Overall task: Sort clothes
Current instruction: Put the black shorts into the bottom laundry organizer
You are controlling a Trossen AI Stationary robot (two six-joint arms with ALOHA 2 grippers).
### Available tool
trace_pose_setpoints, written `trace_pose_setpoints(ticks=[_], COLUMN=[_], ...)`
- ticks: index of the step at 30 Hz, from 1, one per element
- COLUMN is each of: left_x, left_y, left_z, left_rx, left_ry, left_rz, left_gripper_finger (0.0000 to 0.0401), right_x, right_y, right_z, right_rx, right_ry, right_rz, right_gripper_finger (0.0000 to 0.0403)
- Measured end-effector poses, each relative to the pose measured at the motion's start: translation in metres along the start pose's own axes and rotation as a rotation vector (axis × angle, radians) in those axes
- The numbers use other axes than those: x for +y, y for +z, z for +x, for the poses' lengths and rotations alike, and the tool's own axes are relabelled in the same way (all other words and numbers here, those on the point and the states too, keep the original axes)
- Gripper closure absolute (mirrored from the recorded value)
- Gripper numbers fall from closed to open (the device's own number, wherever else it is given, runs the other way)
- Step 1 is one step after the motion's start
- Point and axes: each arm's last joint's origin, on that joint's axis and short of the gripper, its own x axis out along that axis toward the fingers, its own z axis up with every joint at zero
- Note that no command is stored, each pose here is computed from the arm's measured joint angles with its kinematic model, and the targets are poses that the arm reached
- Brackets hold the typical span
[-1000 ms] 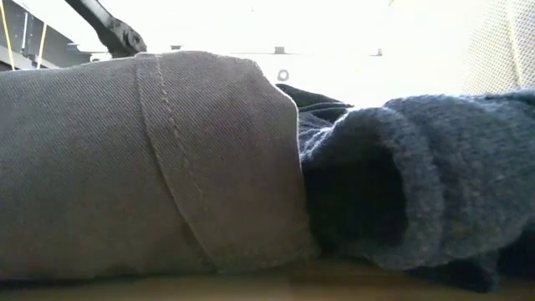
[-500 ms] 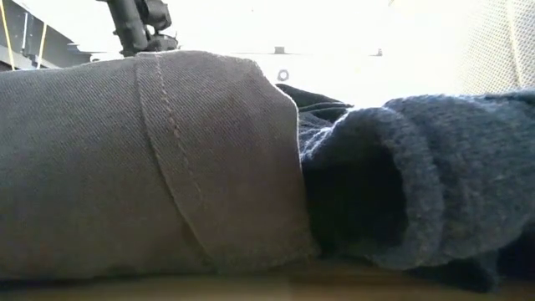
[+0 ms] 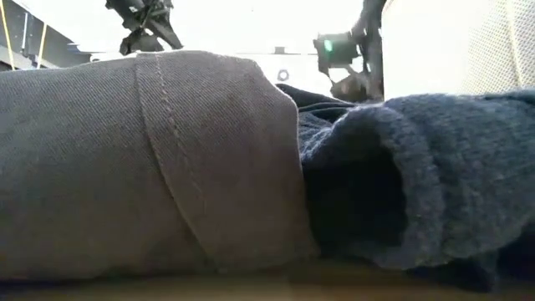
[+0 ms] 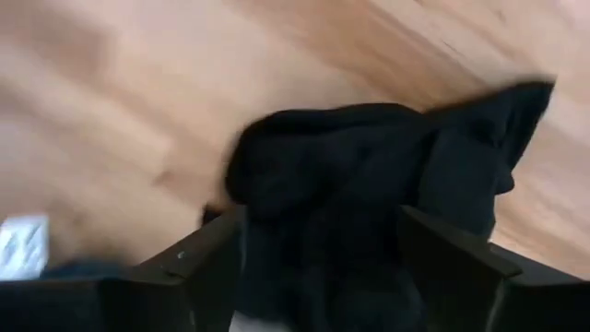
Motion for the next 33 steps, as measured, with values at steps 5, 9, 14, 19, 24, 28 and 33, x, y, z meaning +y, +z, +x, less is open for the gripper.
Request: trace_pose_setpoints(ticks=[5,9,14,19,24,28,33], left_x=[-0.012,-0.02,-0.028,-0.037,-0.047,-0.053,-0.057], left_y=[-0.01,-0.013,-0.014,-0.01,-0.001,0.006,0.012], left_z=[0.006,0.006,0.004,0.003,0.0,-0.003,-0.006], left_rx=[0.025,0.03,0.007,-0.062,-0.174,-0.261,-0.34], left_ry=[-0.05,-0.082,-0.121,-0.171,-0.232,-0.274,-0.303], left_rz=[0.048,0.094,0.15,0.195,0.215,0.218,0.216], left_gripper_finger=[0.0245,0.0245,0.0245,0.0245,0.0245,0.0245,0.0245], right_x=[-0.016,-0.011,0.001,0.029,0.05,0.059,0.072], right_y=[-0.005,-0.007,-0.003,0.008,0.009,-0.001,-0.02], right_z=[0.043,0.06,0.057,0.013,-0.062,-0.127,-0.19], right_rx=[-0.021,-0.124,-0.237,-0.394,-0.567,-0.679,-0.829], right_ry=[0.035,0.151,0.171,0.226,0.274,0.32,0.419], right_rz=[0.142,0.178,0.176,0.068,-0.074,-0.209,-0.425], right_gripper_finger=[0.0145,0.0202,0.0341,0.0384,0.04,0.0397,0.04])
